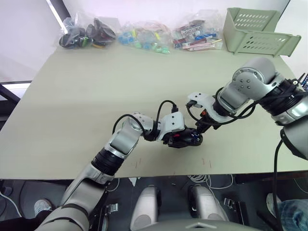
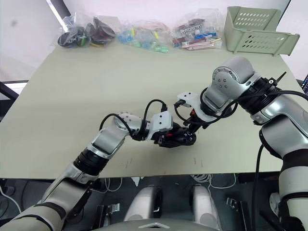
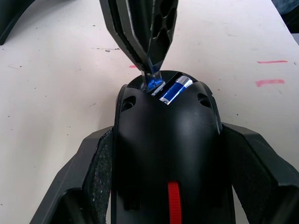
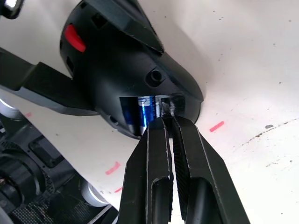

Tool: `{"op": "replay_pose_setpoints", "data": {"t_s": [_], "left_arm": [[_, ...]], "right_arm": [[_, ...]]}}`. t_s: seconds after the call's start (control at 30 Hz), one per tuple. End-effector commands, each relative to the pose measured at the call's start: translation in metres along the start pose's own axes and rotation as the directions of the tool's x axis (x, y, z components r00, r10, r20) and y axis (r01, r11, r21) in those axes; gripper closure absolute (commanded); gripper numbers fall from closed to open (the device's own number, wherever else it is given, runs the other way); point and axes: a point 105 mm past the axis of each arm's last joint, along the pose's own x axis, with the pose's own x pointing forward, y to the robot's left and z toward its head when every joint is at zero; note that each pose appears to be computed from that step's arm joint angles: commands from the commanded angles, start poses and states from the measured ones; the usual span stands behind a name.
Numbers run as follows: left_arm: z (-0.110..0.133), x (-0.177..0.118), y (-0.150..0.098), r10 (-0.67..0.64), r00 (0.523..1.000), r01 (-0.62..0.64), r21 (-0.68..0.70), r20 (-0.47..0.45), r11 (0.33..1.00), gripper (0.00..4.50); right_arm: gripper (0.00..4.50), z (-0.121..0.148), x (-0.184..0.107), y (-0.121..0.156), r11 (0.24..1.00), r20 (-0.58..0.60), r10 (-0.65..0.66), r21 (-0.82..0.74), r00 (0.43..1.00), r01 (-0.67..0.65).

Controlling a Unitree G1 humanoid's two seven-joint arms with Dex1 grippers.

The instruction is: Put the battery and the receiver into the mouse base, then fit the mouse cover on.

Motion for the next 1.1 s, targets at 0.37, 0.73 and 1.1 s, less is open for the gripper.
{"op": "replay_pose_setpoints", "data": {"t_s": [0.37, 0.73, 1.1], "left_arm": [[0.0027, 0.0043, -0.0027, -0.011, 1.000, 0.011, 0.022, 0.003, 1.000, 1.58], [0.0028, 0.0053, -0.0034, -0.009, 1.000, 0.009, 0.020, 0.005, 1.000, 1.58], [0.0024, 0.0060, -0.0035, -0.006, 1.000, 0.006, 0.017, 0.006, 1.000, 1.58]], "right_arm": [[4.50, -0.0007, 0.0023, -0.0014, 1.000, -0.005, -0.005, -0.006, 1.000, 0.005], [4.50, -0.0021, 0.0050, 0.0027, 0.998, -0.023, -0.017, -0.054, 1.000, 0.016], [4.50, -0.0044, 0.0090, 0.0069, 0.995, -0.059, -0.025, -0.096, 0.998, 0.019]]}}
